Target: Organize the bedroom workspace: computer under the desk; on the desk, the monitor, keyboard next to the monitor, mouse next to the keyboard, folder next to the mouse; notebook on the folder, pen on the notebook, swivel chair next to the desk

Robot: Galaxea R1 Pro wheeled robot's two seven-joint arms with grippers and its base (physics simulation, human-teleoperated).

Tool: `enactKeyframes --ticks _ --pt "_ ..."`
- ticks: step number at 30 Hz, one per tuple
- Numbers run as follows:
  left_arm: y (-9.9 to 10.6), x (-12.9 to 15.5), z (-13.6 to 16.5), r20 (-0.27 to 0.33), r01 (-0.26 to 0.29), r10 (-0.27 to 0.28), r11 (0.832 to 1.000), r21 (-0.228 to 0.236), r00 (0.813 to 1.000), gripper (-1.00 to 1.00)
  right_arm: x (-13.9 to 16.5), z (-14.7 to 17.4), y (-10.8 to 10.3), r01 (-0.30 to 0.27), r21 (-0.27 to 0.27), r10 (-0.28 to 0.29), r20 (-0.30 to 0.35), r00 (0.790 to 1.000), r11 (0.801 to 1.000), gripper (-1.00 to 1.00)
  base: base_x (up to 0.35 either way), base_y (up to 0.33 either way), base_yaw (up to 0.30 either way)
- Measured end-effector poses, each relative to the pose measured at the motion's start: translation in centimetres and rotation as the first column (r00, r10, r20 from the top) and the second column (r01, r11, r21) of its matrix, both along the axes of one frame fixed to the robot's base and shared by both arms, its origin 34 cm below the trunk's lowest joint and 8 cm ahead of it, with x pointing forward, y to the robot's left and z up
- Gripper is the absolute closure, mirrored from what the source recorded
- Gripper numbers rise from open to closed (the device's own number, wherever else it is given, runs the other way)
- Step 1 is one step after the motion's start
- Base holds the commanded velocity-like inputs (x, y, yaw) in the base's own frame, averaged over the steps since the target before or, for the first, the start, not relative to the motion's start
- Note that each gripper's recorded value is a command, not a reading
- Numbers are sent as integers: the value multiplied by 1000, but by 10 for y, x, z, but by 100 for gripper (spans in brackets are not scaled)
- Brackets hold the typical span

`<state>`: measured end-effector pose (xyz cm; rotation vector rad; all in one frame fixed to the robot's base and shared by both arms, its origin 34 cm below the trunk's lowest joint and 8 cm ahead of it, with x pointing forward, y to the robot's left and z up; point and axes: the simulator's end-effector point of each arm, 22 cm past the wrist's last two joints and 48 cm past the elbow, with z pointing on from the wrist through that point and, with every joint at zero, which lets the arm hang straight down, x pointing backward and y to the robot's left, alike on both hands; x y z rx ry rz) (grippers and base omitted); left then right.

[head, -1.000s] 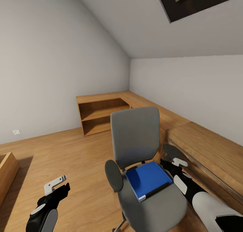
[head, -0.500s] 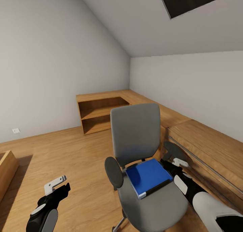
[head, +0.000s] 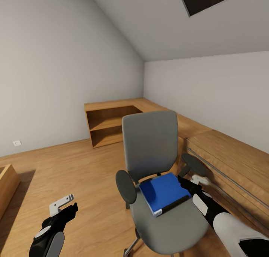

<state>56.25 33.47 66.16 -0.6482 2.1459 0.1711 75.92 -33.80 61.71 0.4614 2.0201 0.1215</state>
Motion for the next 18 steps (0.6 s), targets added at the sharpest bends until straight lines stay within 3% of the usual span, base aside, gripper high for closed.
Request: enactKeyframes --ticks 18 --pt "-1 -5 -33 0 1 -1 1000 -1 1000 -100 -5 -33 1 -1 1 1 1 1000 1000 -100 0 0 0"
